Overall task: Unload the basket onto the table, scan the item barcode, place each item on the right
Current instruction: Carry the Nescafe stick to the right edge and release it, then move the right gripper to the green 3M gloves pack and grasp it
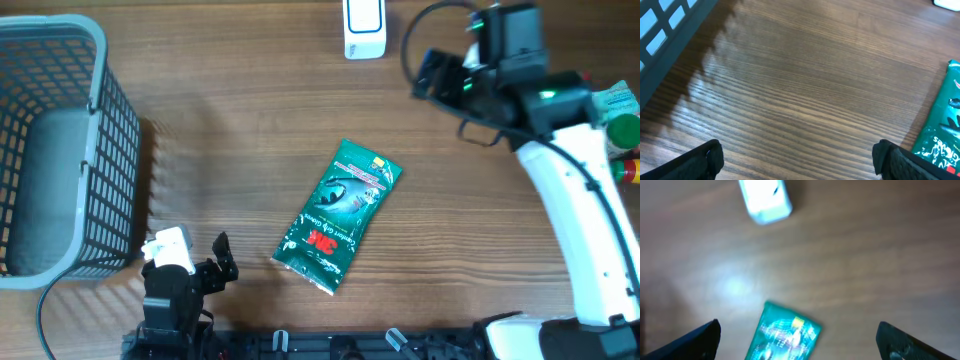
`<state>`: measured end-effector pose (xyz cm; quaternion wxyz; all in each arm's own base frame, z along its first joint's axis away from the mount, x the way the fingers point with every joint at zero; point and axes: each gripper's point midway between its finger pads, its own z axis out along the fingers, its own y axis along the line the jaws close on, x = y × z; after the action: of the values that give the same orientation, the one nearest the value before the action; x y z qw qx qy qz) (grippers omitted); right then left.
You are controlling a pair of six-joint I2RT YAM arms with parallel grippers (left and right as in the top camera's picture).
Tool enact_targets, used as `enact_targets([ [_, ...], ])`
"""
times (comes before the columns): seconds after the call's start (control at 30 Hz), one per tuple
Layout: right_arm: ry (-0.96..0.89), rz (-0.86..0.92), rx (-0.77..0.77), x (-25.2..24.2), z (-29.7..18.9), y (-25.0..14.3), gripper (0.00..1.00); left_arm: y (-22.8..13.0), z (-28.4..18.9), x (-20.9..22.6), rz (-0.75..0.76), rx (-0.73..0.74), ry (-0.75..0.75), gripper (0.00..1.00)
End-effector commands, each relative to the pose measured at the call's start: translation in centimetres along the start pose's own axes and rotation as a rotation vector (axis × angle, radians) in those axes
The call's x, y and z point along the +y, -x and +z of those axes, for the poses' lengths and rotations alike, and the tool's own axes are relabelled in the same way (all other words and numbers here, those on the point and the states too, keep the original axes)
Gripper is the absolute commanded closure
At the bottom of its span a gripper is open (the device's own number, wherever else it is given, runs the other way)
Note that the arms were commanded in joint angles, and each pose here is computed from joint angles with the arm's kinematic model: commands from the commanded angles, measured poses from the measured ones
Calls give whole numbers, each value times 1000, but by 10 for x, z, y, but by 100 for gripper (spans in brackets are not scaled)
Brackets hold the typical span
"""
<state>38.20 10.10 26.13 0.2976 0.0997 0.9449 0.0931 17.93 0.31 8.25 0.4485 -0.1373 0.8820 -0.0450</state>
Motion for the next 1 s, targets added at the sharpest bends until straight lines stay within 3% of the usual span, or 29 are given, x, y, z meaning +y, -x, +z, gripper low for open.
enact_targets([
  [0.0, 39, -33, 75, 31, 4, -30, 0, 0, 0, -2, 16, -4, -11, 0],
  [0.23, 50, -56, 218, 71, 5, -88, 0, 0, 0, -2, 16, -4, -11, 0],
  [0.47, -55, -97, 418, 53, 68, -163, 0, 0, 0, -2, 16, -4, -11, 0],
  [0.67, -108, -168, 472, 58, 109, -202, 0, 0, 0, -2, 16, -4, -11, 0],
  [0.83, -84, -237, 424, 91, 145, -227, 0, 0, 0, -2, 16, -4, -11, 0],
  [0.97, -146, -288, 486, 82, 177, -254, 1, 0, 0, -2, 16, -4, -11, 0],
])
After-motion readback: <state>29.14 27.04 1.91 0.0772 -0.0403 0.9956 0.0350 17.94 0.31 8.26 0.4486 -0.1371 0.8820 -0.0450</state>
